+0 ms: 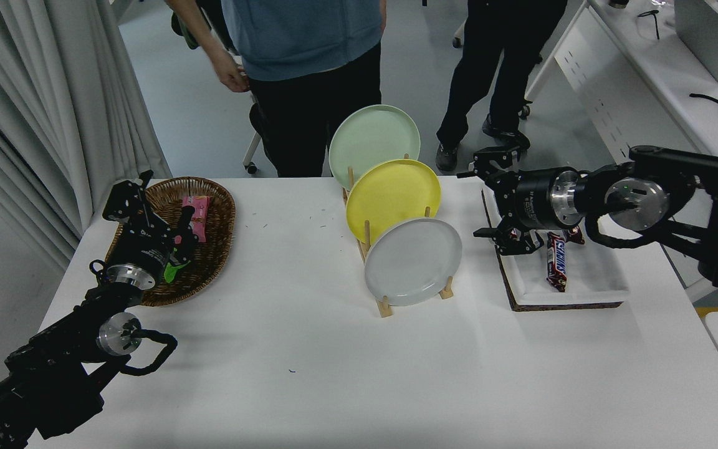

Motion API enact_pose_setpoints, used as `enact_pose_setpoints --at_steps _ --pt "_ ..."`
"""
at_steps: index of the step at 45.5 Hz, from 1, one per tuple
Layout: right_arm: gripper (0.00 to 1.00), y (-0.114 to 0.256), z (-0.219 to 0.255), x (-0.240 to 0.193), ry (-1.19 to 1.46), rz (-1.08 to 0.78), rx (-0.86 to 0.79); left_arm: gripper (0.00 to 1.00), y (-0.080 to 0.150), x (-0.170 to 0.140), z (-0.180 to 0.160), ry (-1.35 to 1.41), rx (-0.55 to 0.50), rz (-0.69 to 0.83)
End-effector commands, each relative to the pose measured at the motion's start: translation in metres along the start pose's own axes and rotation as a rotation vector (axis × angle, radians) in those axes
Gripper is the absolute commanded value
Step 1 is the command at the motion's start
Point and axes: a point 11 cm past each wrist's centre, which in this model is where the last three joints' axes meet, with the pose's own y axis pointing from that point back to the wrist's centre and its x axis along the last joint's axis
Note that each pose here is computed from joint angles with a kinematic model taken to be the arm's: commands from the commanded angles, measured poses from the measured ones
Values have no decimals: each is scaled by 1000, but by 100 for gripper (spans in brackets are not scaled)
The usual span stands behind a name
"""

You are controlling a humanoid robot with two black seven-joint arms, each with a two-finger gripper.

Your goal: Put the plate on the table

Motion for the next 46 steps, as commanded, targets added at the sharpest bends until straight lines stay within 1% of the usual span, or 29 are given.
enact_pose_setpoints --at_steps 1,9,28,38,46 --pt "100 -22 2 -12 22 -58 58 100 0 0 0 -1 0 -1" --pt "100 -41 2 -13 34 -33 44 100 0 0 0 0 0 0" --pt "100 -54 18 -29 -1 -71 18 100 0 0 0 0 0 0" --pt "100 -62 35 -38 -145 -96 4 100 0 0 0 0 0 0" --pt "100 -65 31 -54 -242 -138 11 100 0 0 0 0 0 0"
